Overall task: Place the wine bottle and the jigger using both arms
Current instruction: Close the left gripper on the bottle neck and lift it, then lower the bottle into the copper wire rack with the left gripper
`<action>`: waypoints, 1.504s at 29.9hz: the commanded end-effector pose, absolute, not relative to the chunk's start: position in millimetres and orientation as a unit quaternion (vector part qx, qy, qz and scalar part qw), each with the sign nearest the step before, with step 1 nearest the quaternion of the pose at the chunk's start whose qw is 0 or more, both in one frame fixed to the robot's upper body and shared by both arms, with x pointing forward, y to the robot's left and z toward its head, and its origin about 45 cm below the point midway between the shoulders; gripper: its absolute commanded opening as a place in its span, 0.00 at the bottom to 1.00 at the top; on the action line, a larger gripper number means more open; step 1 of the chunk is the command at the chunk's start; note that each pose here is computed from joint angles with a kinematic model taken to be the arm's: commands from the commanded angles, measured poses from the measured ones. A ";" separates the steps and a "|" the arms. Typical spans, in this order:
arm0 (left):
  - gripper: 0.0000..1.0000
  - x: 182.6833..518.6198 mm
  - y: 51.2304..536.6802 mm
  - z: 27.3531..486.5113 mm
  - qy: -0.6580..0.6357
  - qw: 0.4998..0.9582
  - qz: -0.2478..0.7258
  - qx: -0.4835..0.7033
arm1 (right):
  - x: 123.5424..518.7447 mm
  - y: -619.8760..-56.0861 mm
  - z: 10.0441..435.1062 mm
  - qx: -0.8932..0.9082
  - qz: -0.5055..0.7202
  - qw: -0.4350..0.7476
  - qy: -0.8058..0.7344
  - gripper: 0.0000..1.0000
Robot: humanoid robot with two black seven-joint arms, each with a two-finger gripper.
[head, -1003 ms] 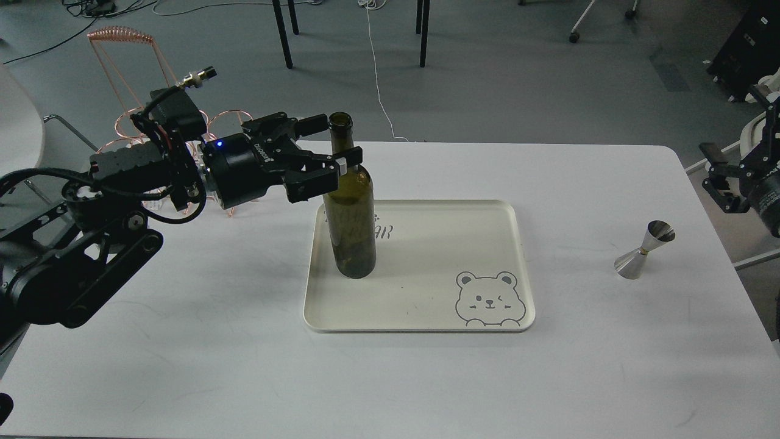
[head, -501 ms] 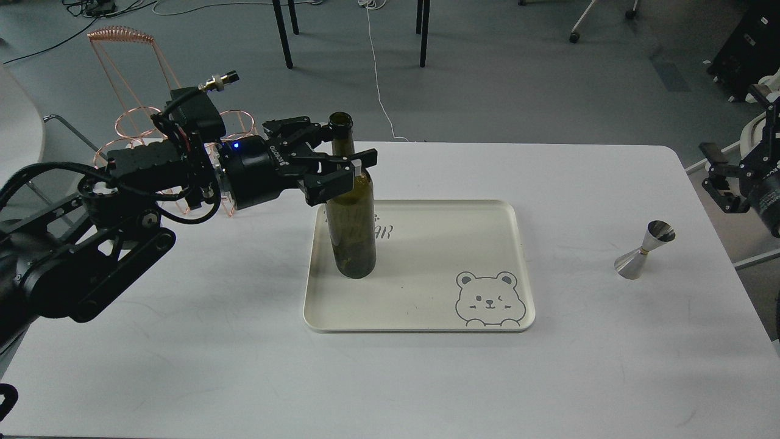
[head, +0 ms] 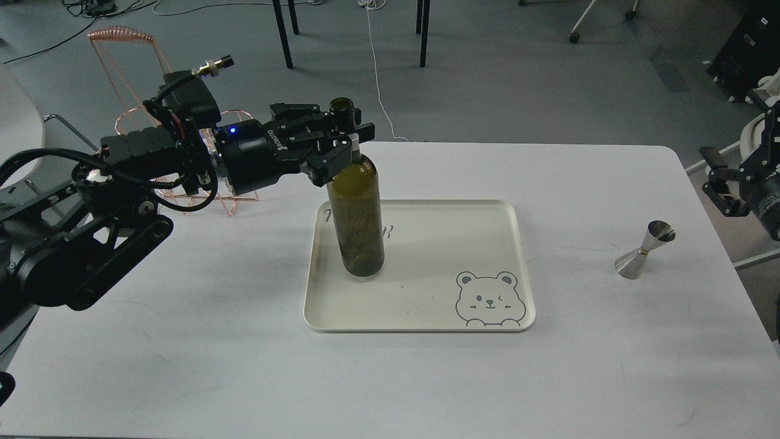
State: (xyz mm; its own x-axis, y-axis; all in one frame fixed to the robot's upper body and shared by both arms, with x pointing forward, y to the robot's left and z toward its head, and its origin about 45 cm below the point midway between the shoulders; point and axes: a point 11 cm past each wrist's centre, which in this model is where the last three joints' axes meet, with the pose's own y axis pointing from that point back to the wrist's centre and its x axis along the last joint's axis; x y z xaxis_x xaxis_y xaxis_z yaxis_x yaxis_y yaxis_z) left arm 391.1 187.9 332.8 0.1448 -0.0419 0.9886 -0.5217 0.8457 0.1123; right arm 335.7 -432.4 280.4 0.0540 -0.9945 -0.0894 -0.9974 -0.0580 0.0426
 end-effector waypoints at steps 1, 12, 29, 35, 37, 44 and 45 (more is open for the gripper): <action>0.12 403.8 200.2 382.8 -0.671 0.682 0.172 0.234 | 335.6 -432.4 280.3 -0.726 0.047 0.015 0.686 0.98; 0.12 442.5 313.9 459.6 -0.665 0.605 0.266 0.348 | 335.5 -432.3 279.8 -0.726 0.047 0.014 0.686 0.98; 0.12 452.8 352.6 424.0 -0.623 0.609 0.269 0.410 | 335.6 -430.5 276.4 -0.722 0.049 0.013 0.690 0.98; 0.12 454.4 358.0 413.8 -0.613 0.617 0.276 0.410 | 335.8 -431.1 276.8 -0.722 0.049 0.014 0.690 0.98; 0.12 455.1 360.8 412.3 -0.607 0.620 0.282 0.409 | 335.8 -431.1 276.8 -0.722 0.049 0.014 0.690 0.98; 0.13 456.6 362.5 410.1 -0.603 0.622 0.285 0.411 | 335.2 -431.6 276.1 -0.721 0.049 0.012 0.691 0.99; 0.13 457.4 359.8 408.6 -0.602 0.624 0.284 0.409 | 335.2 -431.6 276.1 -0.721 0.049 0.012 0.691 0.99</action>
State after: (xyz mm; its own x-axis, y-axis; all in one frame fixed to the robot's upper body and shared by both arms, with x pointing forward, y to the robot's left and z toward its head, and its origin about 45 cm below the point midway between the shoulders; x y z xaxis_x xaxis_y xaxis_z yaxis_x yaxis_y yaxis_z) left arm 456.2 363.6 410.7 0.1109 -0.1427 0.9835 -0.8507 0.4981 0.1682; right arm 335.4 -431.5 276.5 0.0414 -0.9953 -0.0878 -0.9977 -0.0458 0.0491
